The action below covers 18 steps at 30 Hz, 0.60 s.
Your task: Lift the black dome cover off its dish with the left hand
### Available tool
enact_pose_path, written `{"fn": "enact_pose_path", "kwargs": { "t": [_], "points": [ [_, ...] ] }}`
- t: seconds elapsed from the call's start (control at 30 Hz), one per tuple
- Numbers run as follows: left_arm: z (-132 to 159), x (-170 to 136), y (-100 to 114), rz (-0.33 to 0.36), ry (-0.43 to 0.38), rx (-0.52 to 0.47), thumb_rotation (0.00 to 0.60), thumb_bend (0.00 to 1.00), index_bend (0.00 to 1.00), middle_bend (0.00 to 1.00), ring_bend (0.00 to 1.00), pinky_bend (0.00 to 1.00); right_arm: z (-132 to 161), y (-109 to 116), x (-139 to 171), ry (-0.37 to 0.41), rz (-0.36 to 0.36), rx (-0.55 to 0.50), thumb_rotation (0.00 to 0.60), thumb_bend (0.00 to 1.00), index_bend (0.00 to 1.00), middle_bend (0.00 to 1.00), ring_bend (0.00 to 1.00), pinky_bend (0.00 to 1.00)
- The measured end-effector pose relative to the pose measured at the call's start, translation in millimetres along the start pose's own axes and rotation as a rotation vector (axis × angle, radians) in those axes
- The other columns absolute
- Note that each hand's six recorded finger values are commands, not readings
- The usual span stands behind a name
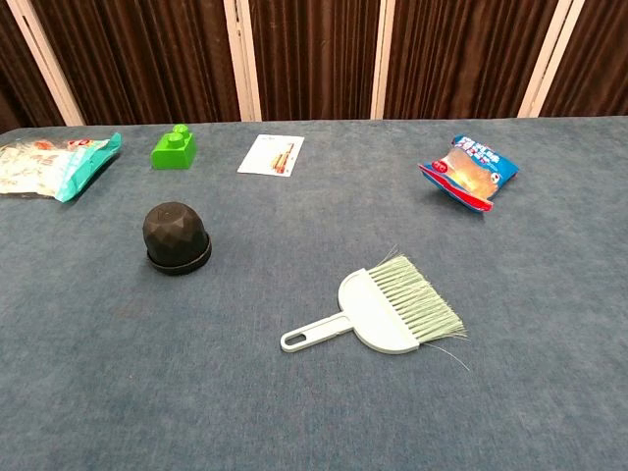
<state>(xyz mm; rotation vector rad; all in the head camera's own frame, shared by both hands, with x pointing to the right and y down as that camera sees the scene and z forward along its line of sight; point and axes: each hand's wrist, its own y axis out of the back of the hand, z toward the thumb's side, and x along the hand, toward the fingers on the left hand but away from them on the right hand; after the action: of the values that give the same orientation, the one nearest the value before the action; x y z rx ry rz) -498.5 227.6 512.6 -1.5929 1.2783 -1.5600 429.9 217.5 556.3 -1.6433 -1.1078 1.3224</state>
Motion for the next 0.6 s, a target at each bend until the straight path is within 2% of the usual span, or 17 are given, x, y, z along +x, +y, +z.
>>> {"fn": "enact_pose_path", "kwargs": {
  "t": [0.33, 0.6],
  "points": [
    [-2.0, -2.7, 5.3, 0.024, 0.012, -0.018, 0.600, 0.38, 0.09, 0.00, 0.00, 0.00, 3.5, -1.4, 0.2, 0.009, 0.009, -0.009, 0.600, 0.21, 0.00, 0.01, 0.11, 0.01],
    [2.3, -1.2, -0.8, 0.004, -0.007, -0.031, 0.600, 0.37, 0.07, 0.00, 0.00, 0.00, 2.7, -0.9, -0.4, -0.008, 0.016, -0.026, 0.600, 0.21, 0.00, 0.01, 0.11, 0.01]
  ]
}}
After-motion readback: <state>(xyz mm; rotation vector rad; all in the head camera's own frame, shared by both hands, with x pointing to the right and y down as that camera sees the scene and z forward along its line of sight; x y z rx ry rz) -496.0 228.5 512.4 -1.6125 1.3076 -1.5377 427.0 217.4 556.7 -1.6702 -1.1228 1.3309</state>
